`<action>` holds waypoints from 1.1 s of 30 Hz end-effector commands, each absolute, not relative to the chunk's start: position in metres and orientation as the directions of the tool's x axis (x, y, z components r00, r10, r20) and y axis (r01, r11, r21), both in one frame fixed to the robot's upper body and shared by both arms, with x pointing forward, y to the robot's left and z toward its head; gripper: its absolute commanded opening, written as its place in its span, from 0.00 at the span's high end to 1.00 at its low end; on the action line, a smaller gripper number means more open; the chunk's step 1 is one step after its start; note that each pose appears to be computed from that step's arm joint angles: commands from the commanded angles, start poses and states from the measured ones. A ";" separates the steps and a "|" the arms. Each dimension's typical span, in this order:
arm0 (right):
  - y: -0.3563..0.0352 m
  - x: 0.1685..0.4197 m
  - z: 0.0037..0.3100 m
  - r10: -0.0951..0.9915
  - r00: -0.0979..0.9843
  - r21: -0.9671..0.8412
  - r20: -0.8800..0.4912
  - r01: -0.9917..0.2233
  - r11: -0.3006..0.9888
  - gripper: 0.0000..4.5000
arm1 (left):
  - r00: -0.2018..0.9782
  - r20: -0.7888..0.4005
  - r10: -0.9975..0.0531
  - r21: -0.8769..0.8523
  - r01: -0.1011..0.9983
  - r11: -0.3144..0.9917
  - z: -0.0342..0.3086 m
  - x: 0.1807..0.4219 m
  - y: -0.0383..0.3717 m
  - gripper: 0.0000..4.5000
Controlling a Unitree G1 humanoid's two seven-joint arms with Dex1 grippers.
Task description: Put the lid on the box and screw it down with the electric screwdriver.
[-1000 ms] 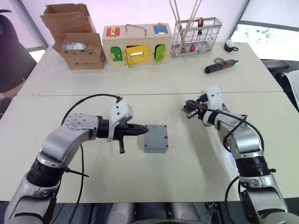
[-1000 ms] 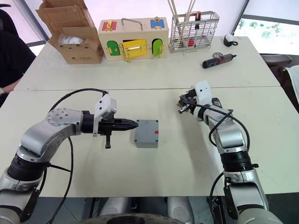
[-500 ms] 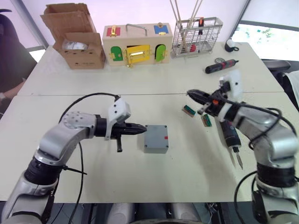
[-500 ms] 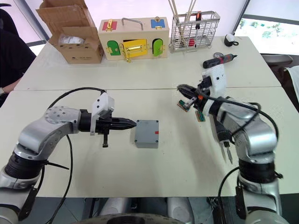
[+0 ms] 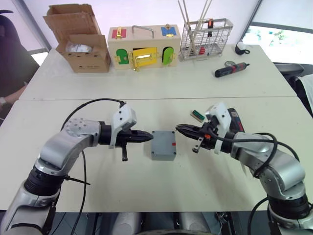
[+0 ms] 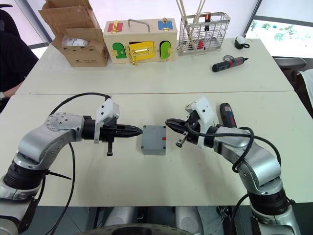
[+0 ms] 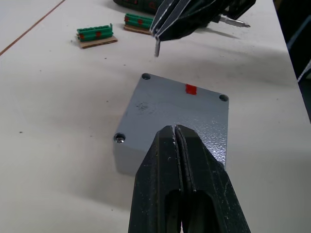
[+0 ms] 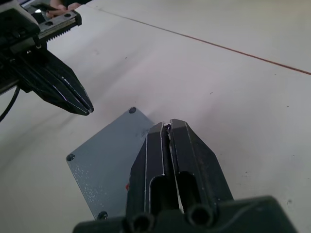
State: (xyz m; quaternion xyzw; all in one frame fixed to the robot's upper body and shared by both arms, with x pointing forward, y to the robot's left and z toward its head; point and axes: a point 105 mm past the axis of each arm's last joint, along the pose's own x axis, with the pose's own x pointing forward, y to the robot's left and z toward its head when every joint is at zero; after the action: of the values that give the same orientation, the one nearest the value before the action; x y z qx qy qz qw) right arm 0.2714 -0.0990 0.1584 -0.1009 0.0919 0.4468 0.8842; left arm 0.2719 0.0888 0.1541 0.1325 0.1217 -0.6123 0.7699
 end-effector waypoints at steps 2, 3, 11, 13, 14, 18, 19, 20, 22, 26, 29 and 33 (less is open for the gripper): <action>-0.094 0.270 0.165 0.780 0.587 -0.138 -0.217 -0.809 0.571 0.99 | 0.213 -0.331 -0.919 0.102 0.977 0.189 0.163 0.269 0.085 1.00; -0.093 0.270 0.165 0.780 0.587 -0.137 -0.215 -0.809 0.572 0.99 | 0.212 -0.330 -0.920 0.102 0.977 0.189 0.163 0.269 0.084 1.00; -0.090 0.274 0.161 0.775 0.595 -0.140 -0.213 -0.804 0.578 0.99 | 0.213 -0.328 -0.920 0.107 0.976 0.188 0.164 0.271 0.083 1.00; -0.090 0.275 0.160 0.771 0.599 -0.138 -0.214 -0.800 0.583 0.99 | 0.216 -0.327 -0.920 0.108 0.976 0.191 0.164 0.271 0.083 1.00; -0.090 0.275 0.159 0.770 0.600 -0.138 -0.216 -0.800 0.585 0.99 | 0.218 -0.326 -0.920 0.108 0.975 0.192 0.164 0.271 0.083 1.00; -0.091 0.276 0.156 0.766 0.604 -0.140 -0.221 -0.797 0.588 0.99 | 0.219 -0.324 -0.920 0.108 0.975 0.194 0.164 0.271 0.083 1.00; -0.091 0.277 0.156 0.764 0.606 -0.141 -0.223 -0.795 0.589 0.99 | 0.220 -0.324 -0.920 0.109 0.975 0.195 0.164 0.271 0.083 1.00; -0.091 0.277 0.155 0.764 0.606 -0.141 -0.224 -0.795 0.589 0.99 | 0.221 -0.324 -0.920 0.109 0.974 0.196 0.164 0.271 0.083 1.00; -0.090 0.277 0.153 0.765 0.601 -0.142 -0.231 -0.799 0.585 0.99 | 0.223 -0.324 -0.919 0.110 0.974 0.198 0.165 0.271 0.083 1.00; -0.091 0.277 0.151 0.763 0.601 -0.140 -0.238 -0.799 0.585 0.99 | 0.226 -0.326 -0.918 0.112 0.973 0.200 0.164 0.271 0.084 1.00; -0.092 0.278 0.150 0.758 0.606 -0.146 -0.242 -0.795 0.589 0.99 | 0.226 -0.326 -0.918 0.112 0.973 0.200 0.164 0.271 0.084 1.00; -0.093 0.280 0.148 0.753 0.611 -0.148 -0.244 -0.791 0.593 0.99 | 0.228 -0.325 -0.918 0.113 0.973 0.201 0.164 0.272 0.084 1.00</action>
State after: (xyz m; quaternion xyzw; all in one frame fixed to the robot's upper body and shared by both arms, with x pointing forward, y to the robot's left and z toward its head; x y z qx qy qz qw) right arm 0.2808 -0.0946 0.1427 -0.1160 0.0948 0.4318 0.8894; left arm 0.2725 0.0866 0.1541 0.1350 0.1186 -0.6126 0.7696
